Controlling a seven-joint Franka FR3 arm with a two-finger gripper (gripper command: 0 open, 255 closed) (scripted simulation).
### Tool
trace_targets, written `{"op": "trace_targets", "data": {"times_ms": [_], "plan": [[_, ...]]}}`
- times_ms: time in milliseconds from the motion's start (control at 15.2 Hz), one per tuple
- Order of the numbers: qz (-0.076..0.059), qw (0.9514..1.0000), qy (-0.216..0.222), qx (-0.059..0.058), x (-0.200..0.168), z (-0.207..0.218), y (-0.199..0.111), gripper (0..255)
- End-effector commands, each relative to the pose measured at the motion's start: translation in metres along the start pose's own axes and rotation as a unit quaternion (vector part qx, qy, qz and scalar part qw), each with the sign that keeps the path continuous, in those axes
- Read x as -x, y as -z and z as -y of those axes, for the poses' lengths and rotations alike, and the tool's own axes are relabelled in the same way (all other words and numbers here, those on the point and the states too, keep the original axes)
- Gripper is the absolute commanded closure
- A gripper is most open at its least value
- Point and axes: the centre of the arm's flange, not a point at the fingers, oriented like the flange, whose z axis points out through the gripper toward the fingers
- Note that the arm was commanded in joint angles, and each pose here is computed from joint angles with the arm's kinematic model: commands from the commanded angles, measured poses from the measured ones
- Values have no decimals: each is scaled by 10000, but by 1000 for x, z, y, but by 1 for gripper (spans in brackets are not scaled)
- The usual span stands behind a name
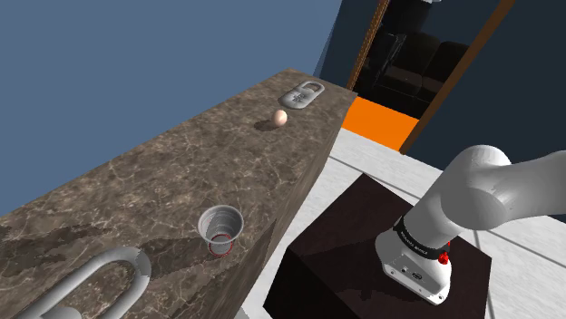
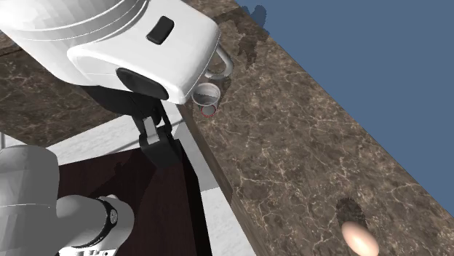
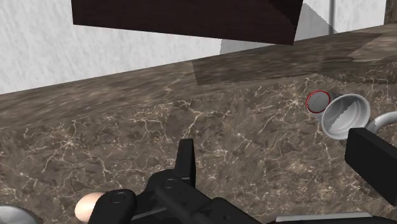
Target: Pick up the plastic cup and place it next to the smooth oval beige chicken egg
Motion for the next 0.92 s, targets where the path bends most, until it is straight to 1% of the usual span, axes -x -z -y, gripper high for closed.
{"op": "trace_targets", "data": {"times_ms": [0,858], "plan": [[0,10000,0,0,0,0,0,0],[33,9997,208,-152,-62,77,-138,0]]}}
